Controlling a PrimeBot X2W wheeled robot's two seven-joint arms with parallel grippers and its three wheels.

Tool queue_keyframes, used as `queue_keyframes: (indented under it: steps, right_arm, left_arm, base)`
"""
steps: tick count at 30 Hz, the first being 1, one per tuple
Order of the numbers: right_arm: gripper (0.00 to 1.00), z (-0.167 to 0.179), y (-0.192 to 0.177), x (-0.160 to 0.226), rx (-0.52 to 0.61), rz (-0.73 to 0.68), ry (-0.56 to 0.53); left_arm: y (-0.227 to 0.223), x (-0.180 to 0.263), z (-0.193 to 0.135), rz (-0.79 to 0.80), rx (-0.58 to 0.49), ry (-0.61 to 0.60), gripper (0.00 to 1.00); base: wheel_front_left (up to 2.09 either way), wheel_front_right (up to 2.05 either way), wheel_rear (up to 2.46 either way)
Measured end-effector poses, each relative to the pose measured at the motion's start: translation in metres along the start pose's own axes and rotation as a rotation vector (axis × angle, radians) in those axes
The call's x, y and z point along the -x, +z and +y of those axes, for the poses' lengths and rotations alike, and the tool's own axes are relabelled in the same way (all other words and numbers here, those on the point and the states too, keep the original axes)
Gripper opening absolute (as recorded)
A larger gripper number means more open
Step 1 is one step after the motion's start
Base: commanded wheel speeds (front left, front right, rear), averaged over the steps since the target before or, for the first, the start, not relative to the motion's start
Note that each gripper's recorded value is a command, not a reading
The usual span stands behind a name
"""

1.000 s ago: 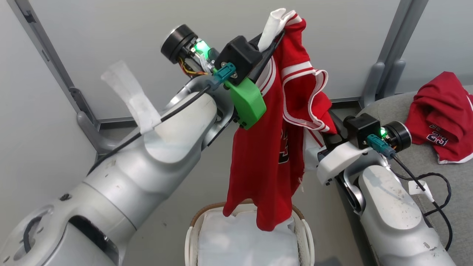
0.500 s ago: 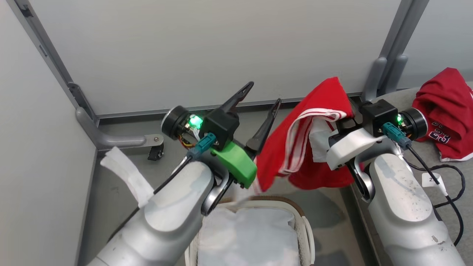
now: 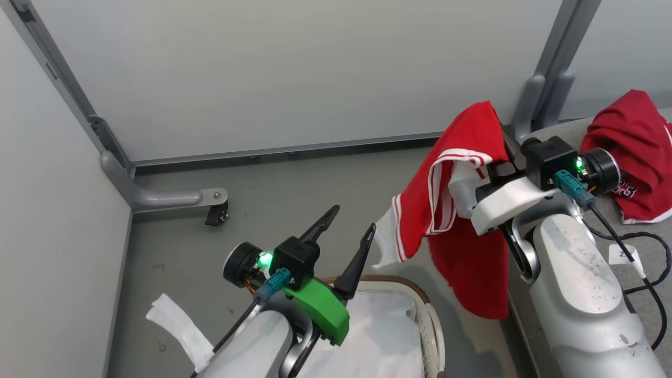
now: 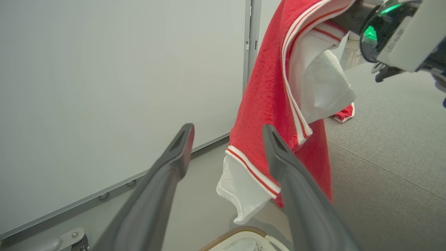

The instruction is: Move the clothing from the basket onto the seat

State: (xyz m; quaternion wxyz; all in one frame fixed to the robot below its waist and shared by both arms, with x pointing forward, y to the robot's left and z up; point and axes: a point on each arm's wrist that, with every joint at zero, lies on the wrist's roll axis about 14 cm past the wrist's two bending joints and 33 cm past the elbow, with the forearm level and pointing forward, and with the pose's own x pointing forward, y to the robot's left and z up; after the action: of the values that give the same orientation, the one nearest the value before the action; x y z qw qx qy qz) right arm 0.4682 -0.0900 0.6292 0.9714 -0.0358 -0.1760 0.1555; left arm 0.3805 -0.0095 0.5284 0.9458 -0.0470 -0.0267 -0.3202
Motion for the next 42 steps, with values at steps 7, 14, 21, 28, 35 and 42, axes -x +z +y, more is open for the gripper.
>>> queue_keyframes:
  steps: [7, 14, 21, 28, 35, 42]
  right_arm:
    - [0.00, -0.004, -0.004, 0.001, 0.008, 0.010, -0.010]
    - [0.00, -0.005, -0.006, 0.001, 0.008, 0.015, -0.017]
    - [0.00, -0.040, -0.004, 0.011, 0.042, 0.016, -0.113]
    - [0.00, -0.078, 0.000, 0.032, 0.124, 0.031, -0.207]
    - [0.00, -0.119, 0.005, 0.063, 0.180, 0.053, -0.317]
    - [0.00, -0.154, 0.005, 0.098, 0.218, 0.094, -0.420]
  left_arm:
    - [-0.015, 0.012, 0.007, 0.028, 0.035, 0.040, 1.00]
    - [-0.012, 0.013, 0.003, 0.012, 0.054, 0.029, 1.00]
    - [-0.012, 0.009, -0.008, 0.008, 0.073, 0.000, 1.00]
    - [-0.017, -0.004, -0.032, 0.020, 0.084, -0.080, 1.00]
    - [-0.026, -0.020, -0.066, 0.042, 0.099, -0.198, 1.00]
    - [-0.033, -0.036, -0.103, 0.057, 0.116, -0.326, 1.00]
  base:
    - [0.00, 0.00, 0.00]
    - [0.00, 0.00, 0.00]
    - [0.00, 0.00, 0.00]
    - [0.00, 0.00, 0.00]
    - [0.00, 0.00, 0.00]
    - [0.00, 0.00, 0.00]
